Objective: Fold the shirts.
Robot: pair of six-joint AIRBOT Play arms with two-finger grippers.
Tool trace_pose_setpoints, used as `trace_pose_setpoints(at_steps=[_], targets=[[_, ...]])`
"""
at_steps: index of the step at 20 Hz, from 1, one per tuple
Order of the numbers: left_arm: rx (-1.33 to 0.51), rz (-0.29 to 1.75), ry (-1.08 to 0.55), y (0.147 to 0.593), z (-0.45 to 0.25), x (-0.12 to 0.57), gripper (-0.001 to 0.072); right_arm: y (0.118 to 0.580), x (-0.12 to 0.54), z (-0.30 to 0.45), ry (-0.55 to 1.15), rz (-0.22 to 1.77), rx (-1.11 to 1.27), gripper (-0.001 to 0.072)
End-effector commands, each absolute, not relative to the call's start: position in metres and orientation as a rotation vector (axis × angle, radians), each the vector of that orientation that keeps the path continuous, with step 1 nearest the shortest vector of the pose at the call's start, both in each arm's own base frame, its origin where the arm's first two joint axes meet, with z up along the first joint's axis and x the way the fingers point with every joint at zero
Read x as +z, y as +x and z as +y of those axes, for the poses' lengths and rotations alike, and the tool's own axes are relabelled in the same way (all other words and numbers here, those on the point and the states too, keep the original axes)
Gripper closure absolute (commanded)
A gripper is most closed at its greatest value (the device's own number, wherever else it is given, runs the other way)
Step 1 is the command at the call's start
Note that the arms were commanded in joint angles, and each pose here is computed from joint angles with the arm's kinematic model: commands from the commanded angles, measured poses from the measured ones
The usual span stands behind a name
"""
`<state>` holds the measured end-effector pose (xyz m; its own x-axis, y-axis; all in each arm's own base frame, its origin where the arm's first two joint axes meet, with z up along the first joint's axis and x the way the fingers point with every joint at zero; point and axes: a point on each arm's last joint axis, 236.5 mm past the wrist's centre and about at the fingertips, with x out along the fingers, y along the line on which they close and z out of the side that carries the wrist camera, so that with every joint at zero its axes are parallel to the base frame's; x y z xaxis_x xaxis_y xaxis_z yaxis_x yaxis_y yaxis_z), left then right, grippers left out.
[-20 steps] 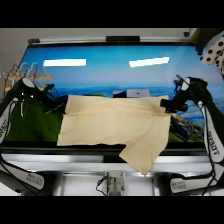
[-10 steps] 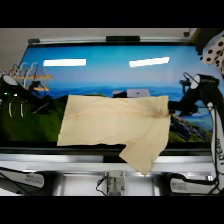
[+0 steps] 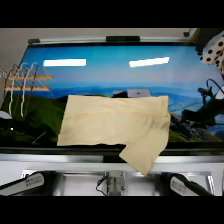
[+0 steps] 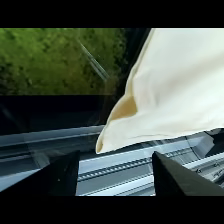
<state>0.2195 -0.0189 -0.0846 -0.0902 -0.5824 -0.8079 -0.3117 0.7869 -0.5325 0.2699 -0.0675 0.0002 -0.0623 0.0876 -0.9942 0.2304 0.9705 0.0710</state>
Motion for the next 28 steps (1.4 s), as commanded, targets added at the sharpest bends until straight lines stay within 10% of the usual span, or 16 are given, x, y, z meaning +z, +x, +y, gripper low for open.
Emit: trace_pose_setpoints(at_steps=[1, 8, 13, 28], targets=[[-0.257, 1.645, -0.721, 0.216, -0.028, -0.097, 0.0183, 0.267, 0.003, -0.06, 0.278, 1.624, -0.092, 0.0144], [-0.274, 1.673, -0.705, 0.211, -0.047, -0.11, 0.0242, 0.265, 0.003, -0.059, 0.278, 1.63, -0.091, 0.0143], [-0.219, 1.671, -0.741, 0.209, -0.049, -0.118, 0.0671, 0.256, -0.003, -0.052, 0.301, 1.665, -0.069, 0.0144], [-0.246, 1.67, -0.733, 0.209, -0.051, -0.109, 0.0672, 0.167, -0.106, 0.043, 0.577, 1.717, 0.077, 0.0163]])
